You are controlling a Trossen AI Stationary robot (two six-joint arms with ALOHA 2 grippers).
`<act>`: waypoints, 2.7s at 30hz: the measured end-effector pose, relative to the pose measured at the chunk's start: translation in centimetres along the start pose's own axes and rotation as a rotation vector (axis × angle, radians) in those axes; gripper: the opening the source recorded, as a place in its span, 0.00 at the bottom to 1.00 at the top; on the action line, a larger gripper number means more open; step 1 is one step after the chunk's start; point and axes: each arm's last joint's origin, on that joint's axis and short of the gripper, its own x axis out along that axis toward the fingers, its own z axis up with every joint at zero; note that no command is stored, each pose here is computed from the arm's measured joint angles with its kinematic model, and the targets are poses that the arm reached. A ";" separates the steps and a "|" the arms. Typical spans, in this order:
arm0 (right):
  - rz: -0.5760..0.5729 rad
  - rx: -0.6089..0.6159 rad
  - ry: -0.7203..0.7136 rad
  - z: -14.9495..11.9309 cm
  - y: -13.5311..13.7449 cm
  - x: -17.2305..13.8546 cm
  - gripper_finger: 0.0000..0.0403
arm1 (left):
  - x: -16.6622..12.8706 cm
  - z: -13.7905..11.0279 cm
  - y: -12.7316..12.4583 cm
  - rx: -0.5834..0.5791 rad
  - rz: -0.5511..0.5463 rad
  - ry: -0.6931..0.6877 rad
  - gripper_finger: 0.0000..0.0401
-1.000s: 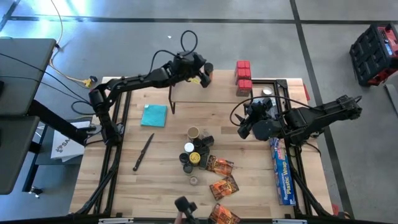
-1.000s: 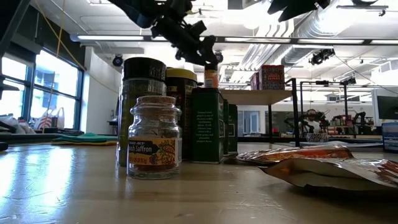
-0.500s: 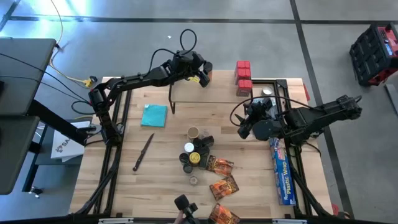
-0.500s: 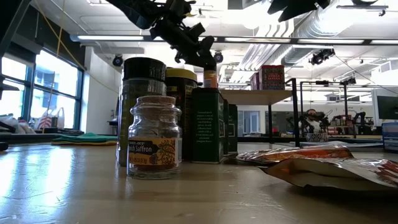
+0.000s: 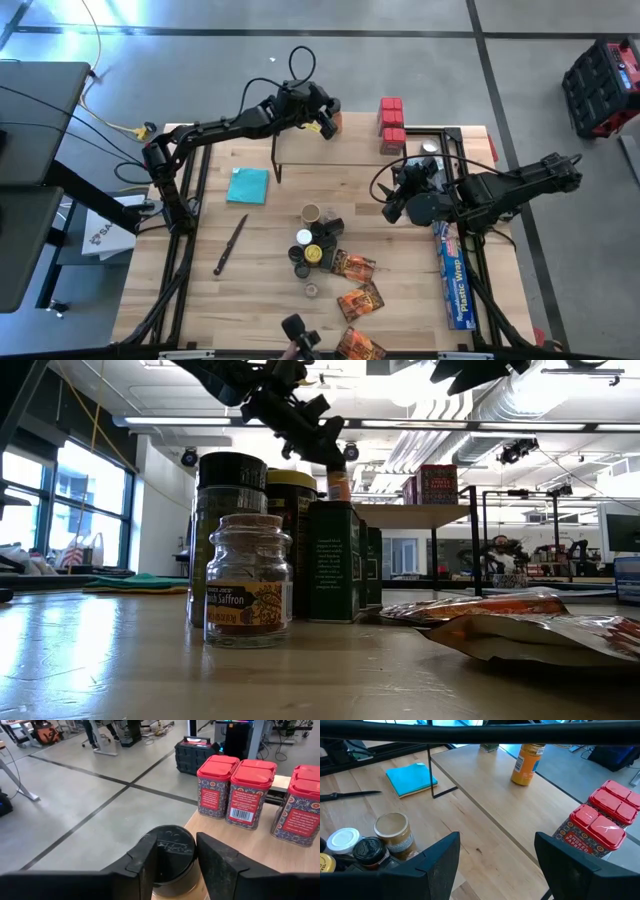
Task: Shelf spices
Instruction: Move the black seasoning bottle to the right side of the green seasoning bottle
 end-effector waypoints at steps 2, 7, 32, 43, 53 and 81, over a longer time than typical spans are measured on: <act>0.000 -0.001 0.000 0.0 0.0 0.0 0.62 | 0.0 0.0 -0.2 0.007 -0.004 -0.001 0.32; 0.000 -0.001 0.000 0.0 0.0 0.0 0.62 | -0.1 0.1 -0.7 0.028 -0.017 -0.002 0.32; 0.004 0.001 0.003 0.0 0.0 0.0 0.62 | -0.2 0.1 -1.5 0.081 -0.006 0.005 0.68; 0.004 0.001 0.003 0.0 0.0 0.0 0.62 | -0.4 0.4 -2.8 0.096 -0.038 -0.025 0.67; 0.004 0.001 0.002 0.0 0.0 0.0 0.62 | -0.5 0.7 -2.3 0.105 0.059 -0.045 0.67; 0.004 0.000 0.002 0.0 0.0 0.0 0.62 | 0.0 0.1 -0.8 -0.012 -0.086 -0.023 0.67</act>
